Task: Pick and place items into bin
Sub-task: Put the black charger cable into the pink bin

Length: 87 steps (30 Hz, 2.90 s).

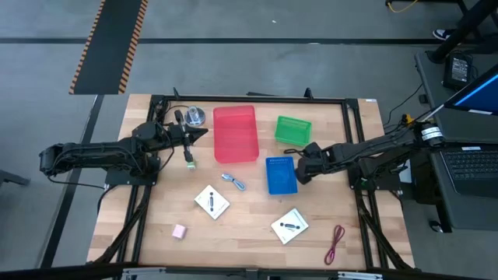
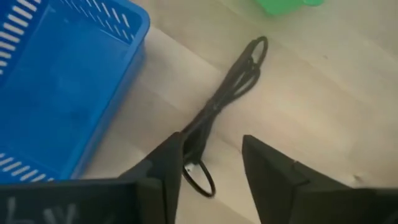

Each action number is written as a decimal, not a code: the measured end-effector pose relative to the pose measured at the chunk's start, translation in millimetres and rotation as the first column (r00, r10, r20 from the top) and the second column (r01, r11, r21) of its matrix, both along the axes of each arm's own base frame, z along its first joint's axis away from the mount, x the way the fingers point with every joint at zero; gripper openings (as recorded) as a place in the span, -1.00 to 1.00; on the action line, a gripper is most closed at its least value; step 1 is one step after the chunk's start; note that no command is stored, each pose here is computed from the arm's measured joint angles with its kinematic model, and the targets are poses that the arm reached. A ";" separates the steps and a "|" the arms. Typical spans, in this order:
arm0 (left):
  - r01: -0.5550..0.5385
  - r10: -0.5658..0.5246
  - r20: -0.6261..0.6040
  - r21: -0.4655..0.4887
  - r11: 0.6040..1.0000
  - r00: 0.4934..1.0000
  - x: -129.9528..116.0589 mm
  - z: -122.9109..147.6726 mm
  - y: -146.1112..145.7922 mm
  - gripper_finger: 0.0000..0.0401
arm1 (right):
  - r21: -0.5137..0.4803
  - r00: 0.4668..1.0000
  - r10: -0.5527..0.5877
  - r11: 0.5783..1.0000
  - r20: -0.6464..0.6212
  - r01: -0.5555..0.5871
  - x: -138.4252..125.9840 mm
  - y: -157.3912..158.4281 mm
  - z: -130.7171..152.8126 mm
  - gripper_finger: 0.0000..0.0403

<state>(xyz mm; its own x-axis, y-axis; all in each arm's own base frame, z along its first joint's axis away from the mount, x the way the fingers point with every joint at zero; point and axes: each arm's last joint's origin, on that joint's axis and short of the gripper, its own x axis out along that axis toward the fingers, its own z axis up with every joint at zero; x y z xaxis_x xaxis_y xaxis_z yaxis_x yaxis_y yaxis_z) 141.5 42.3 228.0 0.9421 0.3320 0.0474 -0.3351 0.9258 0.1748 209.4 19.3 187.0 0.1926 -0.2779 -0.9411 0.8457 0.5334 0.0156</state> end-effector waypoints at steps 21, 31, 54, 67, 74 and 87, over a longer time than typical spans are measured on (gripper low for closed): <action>0.000 0.000 0.000 0.000 1.000 1.000 0.0 0.0 0.0 -0.98 | 0.016 0.993 -0.057 0.998 0.104 0.056 -13.7 -12.2 -50.3 -0.16; 0.000 0.000 -0.001 0.000 1.000 1.000 0.0 -0.1 0.0 -0.98 | 0.013 0.993 -0.105 0.994 0.063 0.104 -28.5 -13.5 -65.1 -0.26; -0.001 0.001 -0.003 -0.001 1.000 1.000 0.0 -0.3 0.0 -0.98 | -0.020 0.978 0.077 0.997 0.196 -0.075 -15.4 -12.3 -15.3 -0.95; -0.002 0.002 0.000 0.001 1.000 1.000 0.0 0.0 0.1 -0.98 | -0.216 0.891 0.282 0.952 0.356 -0.215 -2.3 -13.2 28.4 -0.95; -0.003 0.003 -0.003 0.007 1.000 1.000 0.0 0.0 0.1 -0.98 | -0.424 0.747 0.504 0.845 0.432 -0.325 15.1 -11.2 46.6 -0.95; 0.000 0.000 0.003 -0.009 1.000 1.000 0.0 0.0 0.0 -0.98 | -0.678 0.575 0.722 0.643 0.384 -0.355 51.9 -4.6 49.4 -0.95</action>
<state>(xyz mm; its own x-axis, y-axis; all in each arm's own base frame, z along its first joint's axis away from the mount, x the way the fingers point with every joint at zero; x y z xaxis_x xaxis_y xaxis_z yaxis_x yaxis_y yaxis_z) 141.5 42.3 228.0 0.9419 0.3325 0.0474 -0.3357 0.9273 0.1657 261.3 14.7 236.3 0.9031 -0.2786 -0.3268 0.2857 0.9579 -0.0271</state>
